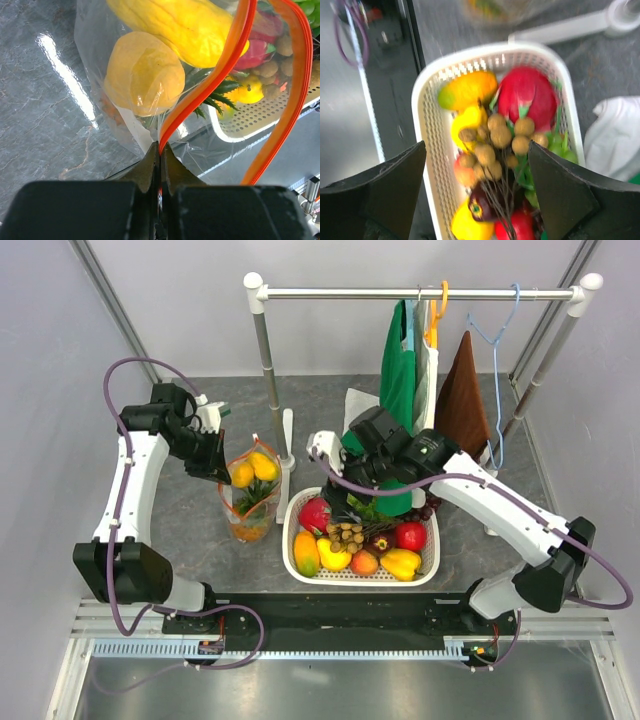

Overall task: Place the food in the zip-top bag and seal the zipper
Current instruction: Pick up the fake fruit from the bin, then place the fake fruit in the zipper food storage bag.

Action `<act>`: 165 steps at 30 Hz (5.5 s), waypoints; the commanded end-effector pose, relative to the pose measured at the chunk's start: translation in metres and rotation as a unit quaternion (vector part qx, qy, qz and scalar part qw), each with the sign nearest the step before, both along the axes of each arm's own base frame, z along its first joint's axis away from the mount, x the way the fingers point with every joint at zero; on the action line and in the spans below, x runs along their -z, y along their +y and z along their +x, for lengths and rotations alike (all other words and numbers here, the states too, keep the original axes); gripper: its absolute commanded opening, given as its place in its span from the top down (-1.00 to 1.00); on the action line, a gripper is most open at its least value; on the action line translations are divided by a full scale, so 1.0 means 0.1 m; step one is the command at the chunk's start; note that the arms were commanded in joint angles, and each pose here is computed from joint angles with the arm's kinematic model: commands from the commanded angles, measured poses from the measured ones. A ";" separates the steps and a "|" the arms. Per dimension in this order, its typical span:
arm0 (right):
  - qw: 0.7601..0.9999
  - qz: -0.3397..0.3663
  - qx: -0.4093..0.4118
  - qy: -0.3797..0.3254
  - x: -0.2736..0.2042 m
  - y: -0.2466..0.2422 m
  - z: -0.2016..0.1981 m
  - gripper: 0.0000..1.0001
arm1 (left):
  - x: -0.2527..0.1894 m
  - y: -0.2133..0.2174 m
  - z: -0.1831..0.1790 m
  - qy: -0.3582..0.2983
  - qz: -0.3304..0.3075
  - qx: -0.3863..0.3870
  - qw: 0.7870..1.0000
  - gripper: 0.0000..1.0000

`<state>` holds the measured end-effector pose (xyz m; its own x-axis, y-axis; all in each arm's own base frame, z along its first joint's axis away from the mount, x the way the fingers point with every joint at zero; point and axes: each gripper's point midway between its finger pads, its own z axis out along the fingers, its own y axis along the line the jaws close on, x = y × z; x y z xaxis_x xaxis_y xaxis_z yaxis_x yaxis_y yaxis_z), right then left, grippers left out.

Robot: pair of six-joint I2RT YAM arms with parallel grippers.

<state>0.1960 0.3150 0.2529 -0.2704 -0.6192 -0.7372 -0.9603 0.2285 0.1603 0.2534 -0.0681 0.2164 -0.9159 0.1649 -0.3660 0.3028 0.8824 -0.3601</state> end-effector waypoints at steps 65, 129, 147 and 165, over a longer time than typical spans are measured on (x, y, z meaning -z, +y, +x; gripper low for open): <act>0.953 -0.233 -0.108 -0.161 1.36 -1.17 -0.60 -0.51 | -0.13 -0.12 -0.07 -0.018 -0.035 0.011 0.999 0.96; 0.972 0.181 0.034 -0.147 -1.21 0.93 0.01 0.07 | -0.22 -0.23 -0.07 -0.022 -0.069 0.029 0.997 0.96; 0.979 0.195 0.041 0.036 -0.55 1.65 0.41 0.12 | -0.34 -0.28 -0.10 -0.035 -0.084 0.040 0.995 0.96; 0.979 0.122 -0.002 0.161 0.16 1.76 0.01 -0.18 | -0.35 -0.33 -0.05 -0.029 -0.102 0.039 0.994 0.96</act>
<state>0.1987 0.4879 0.2371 -0.4909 -0.4301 -0.7576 -0.8676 0.1623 0.4701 0.2499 -0.0953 0.2375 -0.8971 0.1479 -0.4163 0.3592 0.7928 -0.4924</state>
